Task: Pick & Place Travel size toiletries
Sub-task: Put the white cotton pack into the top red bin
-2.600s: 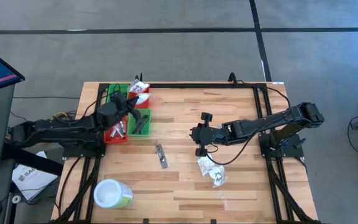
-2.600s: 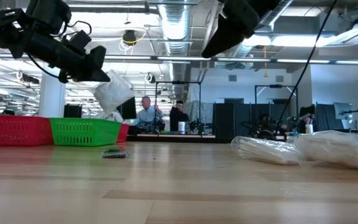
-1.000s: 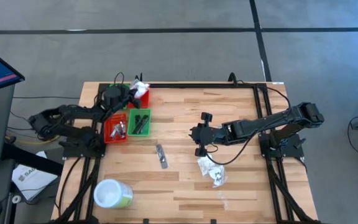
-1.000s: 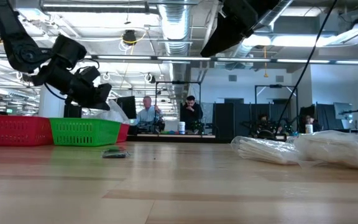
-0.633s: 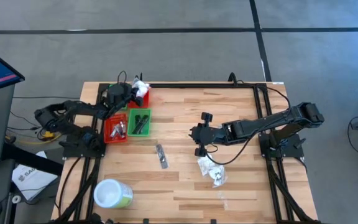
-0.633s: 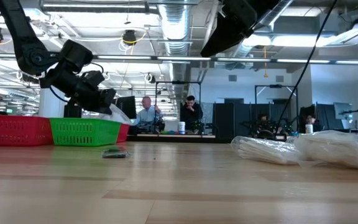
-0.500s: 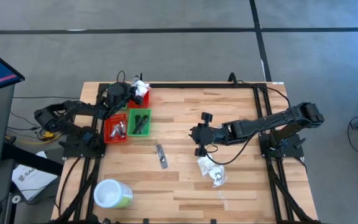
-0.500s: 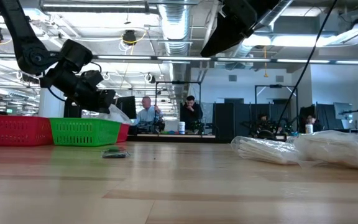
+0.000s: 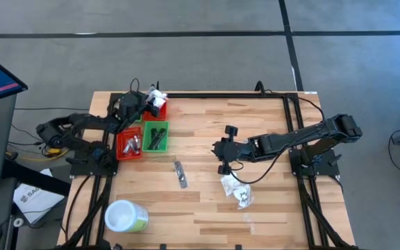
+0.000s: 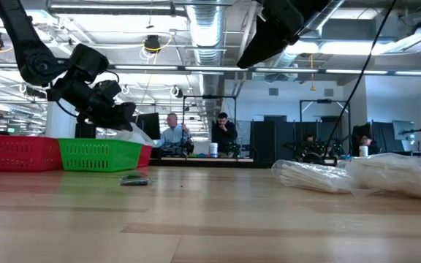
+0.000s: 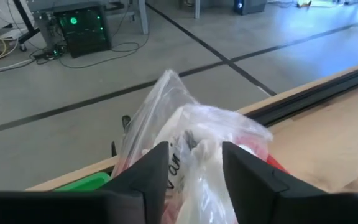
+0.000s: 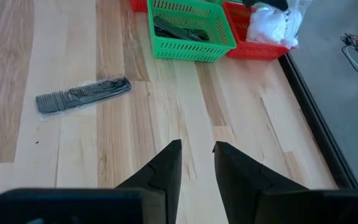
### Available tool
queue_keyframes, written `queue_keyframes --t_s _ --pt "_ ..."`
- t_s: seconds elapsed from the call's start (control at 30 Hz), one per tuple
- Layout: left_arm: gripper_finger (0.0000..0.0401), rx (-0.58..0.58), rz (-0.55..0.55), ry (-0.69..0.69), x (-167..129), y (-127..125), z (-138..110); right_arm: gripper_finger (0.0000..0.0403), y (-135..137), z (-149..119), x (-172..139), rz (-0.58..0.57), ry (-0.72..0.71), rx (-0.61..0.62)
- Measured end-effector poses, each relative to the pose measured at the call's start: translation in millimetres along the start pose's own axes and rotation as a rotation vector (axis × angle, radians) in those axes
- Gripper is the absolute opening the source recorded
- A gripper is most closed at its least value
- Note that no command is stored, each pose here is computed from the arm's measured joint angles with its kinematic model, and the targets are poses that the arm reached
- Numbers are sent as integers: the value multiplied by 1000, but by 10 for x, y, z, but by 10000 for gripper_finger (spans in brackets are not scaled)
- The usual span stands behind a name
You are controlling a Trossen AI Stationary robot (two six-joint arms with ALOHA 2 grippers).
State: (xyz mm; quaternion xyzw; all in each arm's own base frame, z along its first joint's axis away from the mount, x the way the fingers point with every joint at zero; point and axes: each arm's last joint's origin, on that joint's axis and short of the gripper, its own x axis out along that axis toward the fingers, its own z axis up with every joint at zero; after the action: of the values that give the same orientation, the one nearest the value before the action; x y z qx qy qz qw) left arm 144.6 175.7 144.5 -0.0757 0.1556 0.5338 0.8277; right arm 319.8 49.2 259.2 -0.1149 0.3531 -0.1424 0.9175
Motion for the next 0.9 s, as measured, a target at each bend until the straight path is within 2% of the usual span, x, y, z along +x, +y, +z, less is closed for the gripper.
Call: queue_keyframes --t_s 0.2,0.47,0.73,0.9 --pt "159 1 -38 -71 -149 -37 158 87 1 -17 -1 5 16 8" --pt "157 52 -122 -61 -469 -128 261 87 23 -169 -14 124 175 54" --pt "154 127 -358 -68 -811 -481 240 87 144 -399 3 279 304 128" --pt "154 149 -525 -74 -1019 -722 188 87 255 -500 -35 330 363 171"
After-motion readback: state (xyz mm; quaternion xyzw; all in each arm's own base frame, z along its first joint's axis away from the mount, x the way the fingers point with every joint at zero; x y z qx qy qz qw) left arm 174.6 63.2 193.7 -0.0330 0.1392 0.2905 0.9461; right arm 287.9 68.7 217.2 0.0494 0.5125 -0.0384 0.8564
